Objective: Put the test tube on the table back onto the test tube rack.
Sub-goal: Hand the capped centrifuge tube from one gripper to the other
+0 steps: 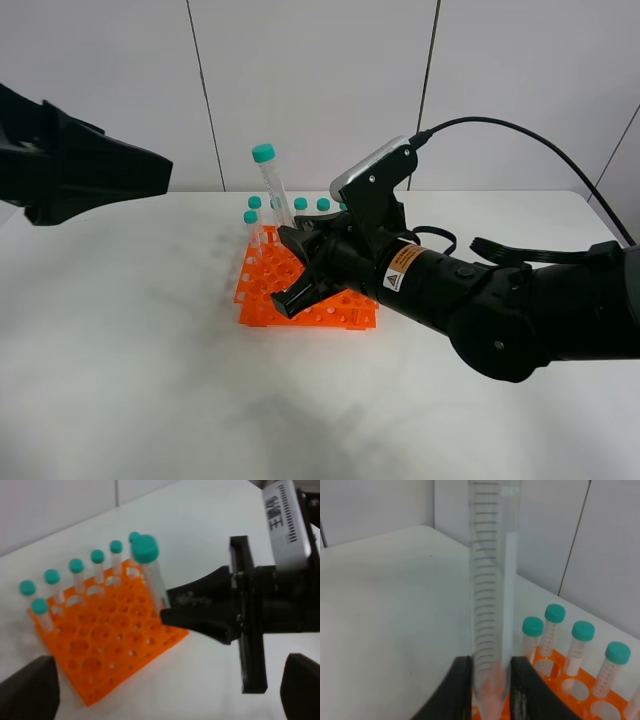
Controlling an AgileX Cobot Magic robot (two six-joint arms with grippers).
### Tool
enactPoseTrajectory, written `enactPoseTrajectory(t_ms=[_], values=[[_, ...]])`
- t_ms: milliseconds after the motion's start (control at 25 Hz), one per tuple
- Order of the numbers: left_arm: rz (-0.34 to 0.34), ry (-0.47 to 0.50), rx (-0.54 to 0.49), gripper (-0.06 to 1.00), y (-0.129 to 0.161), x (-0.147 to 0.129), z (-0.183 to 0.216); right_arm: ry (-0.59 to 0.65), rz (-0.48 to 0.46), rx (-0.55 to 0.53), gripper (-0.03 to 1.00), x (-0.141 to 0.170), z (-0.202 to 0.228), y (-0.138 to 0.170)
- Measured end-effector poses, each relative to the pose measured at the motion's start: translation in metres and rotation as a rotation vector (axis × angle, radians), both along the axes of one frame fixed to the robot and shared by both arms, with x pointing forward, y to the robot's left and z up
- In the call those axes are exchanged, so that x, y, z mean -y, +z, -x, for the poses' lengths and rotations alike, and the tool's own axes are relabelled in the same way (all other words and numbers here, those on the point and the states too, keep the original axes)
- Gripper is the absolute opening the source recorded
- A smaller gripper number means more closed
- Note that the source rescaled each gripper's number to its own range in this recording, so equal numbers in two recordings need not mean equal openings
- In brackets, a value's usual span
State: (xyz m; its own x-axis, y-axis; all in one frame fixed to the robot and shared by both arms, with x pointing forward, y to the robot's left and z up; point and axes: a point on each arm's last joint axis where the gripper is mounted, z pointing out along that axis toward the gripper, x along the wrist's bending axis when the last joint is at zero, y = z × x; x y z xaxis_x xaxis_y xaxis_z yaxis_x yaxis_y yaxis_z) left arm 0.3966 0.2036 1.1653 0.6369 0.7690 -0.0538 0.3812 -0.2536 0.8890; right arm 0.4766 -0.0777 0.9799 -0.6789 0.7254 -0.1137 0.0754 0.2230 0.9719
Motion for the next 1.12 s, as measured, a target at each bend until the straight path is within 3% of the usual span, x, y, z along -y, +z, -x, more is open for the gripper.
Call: enactPoseTrajectory(t_ms=[160,400,880,1120], values=[[-0.009,-0.017,-0.006,1.0,-0.002,0.009,-0.018,0.0,0.0,0.0,0.0,0.0,0.0,0.0],[0.028,0.024,0.003,1.0,-0.009,0.019,-0.044,0.0,0.0,0.0,0.0,0.0,0.0,0.0],[-0.006,0.062,-0.068,1.0,-0.042,0.034,-0.083,0.0,0.0,0.0,0.0,0.0,0.0,0.0],[0.03,0.05,-0.076,1.0,-0.043,0.041,-0.092,0.002,0.002,0.0,0.0,0.0,0.0,0.0]])
